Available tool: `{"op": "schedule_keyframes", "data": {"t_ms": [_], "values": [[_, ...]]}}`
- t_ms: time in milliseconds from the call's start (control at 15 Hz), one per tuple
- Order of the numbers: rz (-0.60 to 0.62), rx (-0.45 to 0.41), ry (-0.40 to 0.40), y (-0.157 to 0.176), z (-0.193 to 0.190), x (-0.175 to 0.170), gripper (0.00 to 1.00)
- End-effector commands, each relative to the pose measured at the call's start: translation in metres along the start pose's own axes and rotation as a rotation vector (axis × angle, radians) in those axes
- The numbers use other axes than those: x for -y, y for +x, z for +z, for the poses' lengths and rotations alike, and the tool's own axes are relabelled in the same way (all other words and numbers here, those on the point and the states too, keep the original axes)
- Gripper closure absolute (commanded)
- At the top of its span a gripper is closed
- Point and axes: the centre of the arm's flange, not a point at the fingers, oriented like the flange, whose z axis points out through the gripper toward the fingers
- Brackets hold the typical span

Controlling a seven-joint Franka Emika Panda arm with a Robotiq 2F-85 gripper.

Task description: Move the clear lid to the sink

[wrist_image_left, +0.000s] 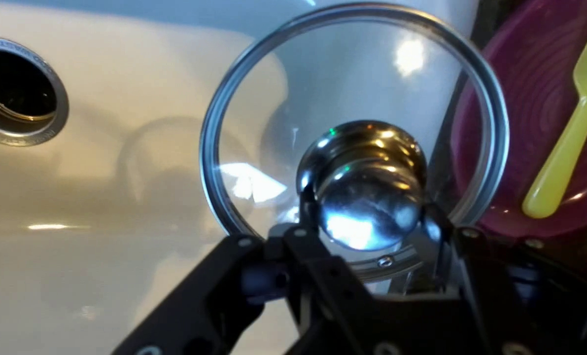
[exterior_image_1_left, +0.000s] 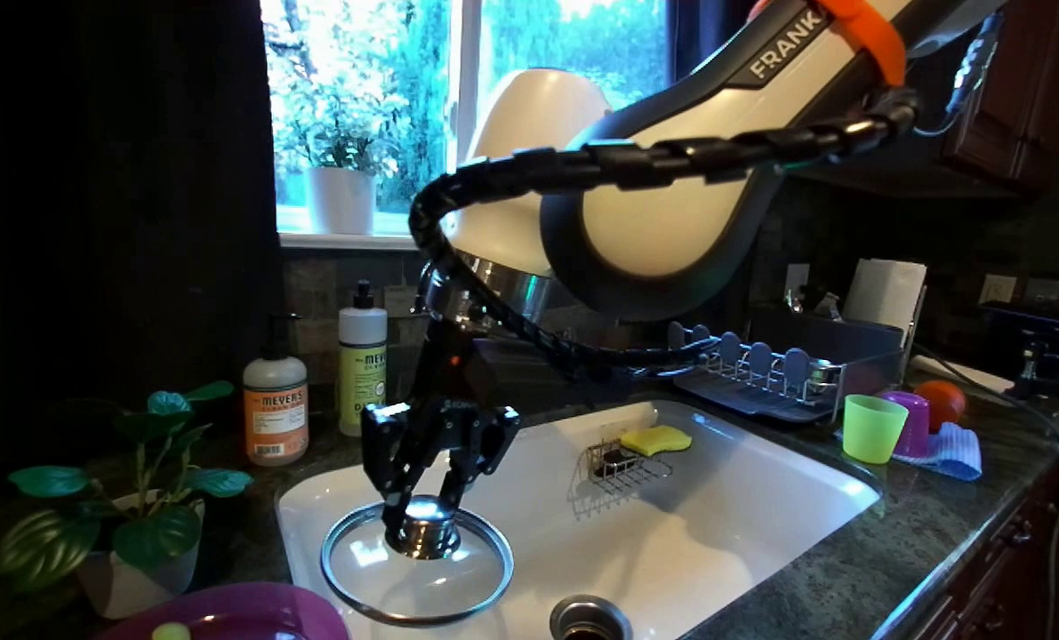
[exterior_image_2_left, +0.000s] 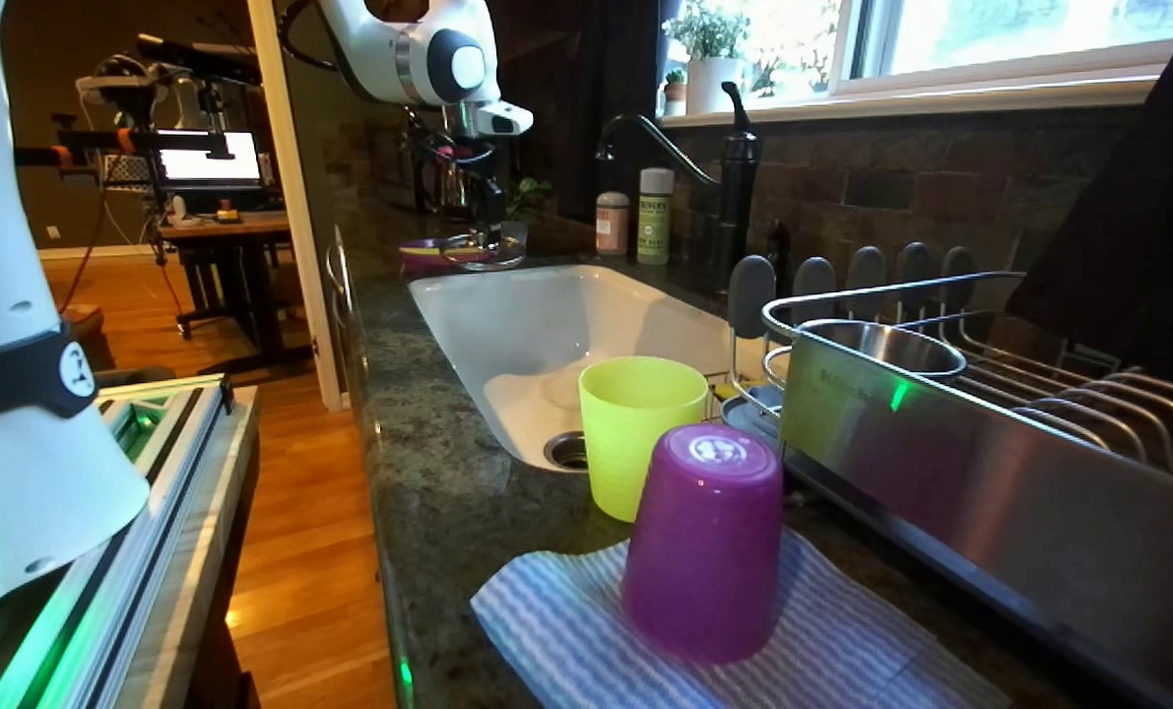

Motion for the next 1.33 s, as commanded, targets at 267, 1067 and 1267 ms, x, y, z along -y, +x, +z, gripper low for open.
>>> {"op": "schedule_keyframes", "data": {"t_ms": [267,1067,1267], "values": [[0.278,0.019,-0.102,-0.009,0.012,-0.056,0.76],[0.131,-0.027,-0.119,0.065,0.113,-0.139,0.76],[0.069,-0.013,-0.135,0.073,0.142,-0.137,0.76]]}}
